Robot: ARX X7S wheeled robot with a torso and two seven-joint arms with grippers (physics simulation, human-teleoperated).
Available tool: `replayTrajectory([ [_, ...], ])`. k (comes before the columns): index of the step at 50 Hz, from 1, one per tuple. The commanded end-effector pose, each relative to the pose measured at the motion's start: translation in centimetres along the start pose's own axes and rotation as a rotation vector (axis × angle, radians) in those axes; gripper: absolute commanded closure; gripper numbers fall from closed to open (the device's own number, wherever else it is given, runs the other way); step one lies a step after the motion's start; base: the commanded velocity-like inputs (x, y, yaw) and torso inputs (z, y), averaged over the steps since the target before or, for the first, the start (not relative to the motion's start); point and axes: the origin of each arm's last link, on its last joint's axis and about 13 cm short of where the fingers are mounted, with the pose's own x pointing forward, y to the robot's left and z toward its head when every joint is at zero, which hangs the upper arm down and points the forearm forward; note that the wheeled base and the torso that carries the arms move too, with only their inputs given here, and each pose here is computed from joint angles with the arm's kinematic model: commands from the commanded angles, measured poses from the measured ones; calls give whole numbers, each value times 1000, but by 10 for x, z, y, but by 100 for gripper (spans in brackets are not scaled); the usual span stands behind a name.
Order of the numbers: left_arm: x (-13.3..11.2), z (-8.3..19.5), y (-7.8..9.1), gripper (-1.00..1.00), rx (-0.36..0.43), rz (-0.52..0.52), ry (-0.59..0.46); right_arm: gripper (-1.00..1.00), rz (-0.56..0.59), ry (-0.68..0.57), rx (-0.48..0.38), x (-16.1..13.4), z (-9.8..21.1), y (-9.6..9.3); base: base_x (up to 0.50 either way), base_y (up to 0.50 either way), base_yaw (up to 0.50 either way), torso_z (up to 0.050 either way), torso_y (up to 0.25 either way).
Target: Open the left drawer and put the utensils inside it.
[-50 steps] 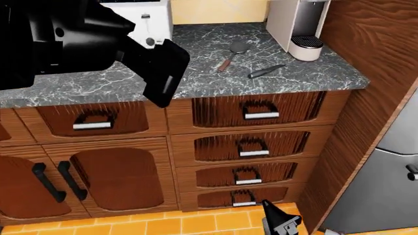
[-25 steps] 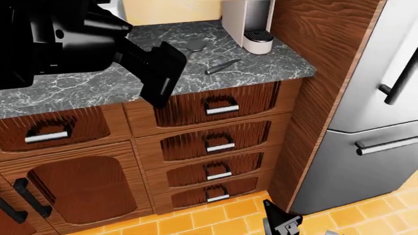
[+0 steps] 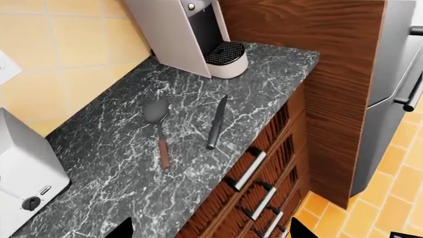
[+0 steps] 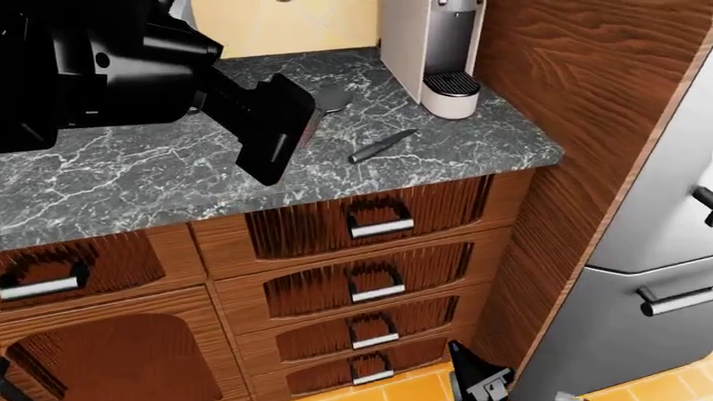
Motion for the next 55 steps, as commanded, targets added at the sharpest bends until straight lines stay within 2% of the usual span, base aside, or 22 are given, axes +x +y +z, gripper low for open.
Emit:
replayTrajectory([
  [1,0,0,0,-100,2,3,5,-100,-4,-3,-8,0,-1,1,485,-121,0,0,0],
  [35,1,-2,1,-100,1,6,11,-100,-41,15,-21,3,-1,-2,500,-63,0,0,1],
  [51,1,-3,1,-100,-2,-2,16,-100,-39,38,-10,2,-1,-3,4,-1,0,0,1],
  [52,1,-3,1,-100,-2,-1,17,-100,-6,55,22,1,-1,-3,0,0,0,0,0],
  [55,2,-4,1,-100,-4,-3,19,-100,81,76,35,1,-1,-2,0,0,0,0,0],
])
